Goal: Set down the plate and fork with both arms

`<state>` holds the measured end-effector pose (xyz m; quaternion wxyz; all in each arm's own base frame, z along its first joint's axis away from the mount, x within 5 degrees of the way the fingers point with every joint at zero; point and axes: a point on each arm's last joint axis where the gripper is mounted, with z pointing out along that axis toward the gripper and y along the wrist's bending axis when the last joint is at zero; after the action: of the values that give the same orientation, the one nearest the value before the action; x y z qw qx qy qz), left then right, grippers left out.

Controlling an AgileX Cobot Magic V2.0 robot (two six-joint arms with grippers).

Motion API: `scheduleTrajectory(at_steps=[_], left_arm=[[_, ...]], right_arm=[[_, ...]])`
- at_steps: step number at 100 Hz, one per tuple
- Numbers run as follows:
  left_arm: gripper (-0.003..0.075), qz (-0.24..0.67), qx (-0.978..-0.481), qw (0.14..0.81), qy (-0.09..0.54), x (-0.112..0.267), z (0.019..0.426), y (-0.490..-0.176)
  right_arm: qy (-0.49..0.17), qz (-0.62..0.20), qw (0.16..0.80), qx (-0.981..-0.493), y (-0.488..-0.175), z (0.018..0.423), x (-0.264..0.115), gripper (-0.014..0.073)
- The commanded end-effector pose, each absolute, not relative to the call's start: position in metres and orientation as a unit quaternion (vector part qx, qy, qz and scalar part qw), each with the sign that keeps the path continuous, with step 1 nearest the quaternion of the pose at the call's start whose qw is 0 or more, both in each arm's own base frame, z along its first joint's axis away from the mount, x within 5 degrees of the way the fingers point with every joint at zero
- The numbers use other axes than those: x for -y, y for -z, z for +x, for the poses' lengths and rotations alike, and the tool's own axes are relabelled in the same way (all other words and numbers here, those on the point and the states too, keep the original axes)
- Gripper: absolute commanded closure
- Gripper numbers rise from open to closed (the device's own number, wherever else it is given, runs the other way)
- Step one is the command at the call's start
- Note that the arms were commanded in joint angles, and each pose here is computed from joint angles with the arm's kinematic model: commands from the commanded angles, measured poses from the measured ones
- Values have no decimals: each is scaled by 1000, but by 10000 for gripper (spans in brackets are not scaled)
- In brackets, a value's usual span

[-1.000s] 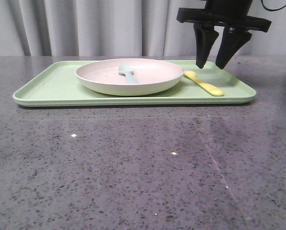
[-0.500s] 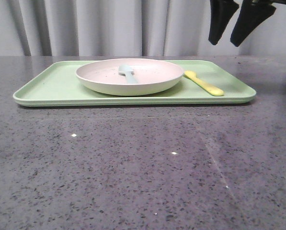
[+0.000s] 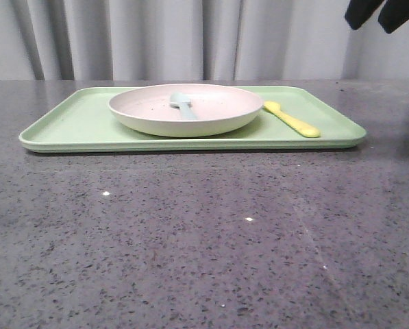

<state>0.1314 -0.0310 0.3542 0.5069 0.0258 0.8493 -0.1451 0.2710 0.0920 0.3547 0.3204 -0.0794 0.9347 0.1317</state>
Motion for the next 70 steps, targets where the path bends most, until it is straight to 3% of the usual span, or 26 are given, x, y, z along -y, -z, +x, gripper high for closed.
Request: scheduleTrajectory(at_steps=[1, 24, 42, 49, 70], left_arm=[[543, 14, -822, 549, 154, 30, 132, -369], [564, 14, -809, 567, 155, 29, 122, -371], [695, 14, -800, 579, 155, 27, 108, -365], [741, 15, -798, 582, 156, 26, 103, -362], [741, 17, -792, 592, 153, 24, 90, -354]], right_arm=[[-133, -80, 393, -906, -375, 253, -83, 349], [-127, -81, 418, -896, -364, 217, -71, 524], [-131, -77, 447, -881, -356, 191, -63, 629], [-133, -76, 463, -873, -356, 181, -60, 656], [-139, -72, 505, -849, -349, 155, -51, 665]])
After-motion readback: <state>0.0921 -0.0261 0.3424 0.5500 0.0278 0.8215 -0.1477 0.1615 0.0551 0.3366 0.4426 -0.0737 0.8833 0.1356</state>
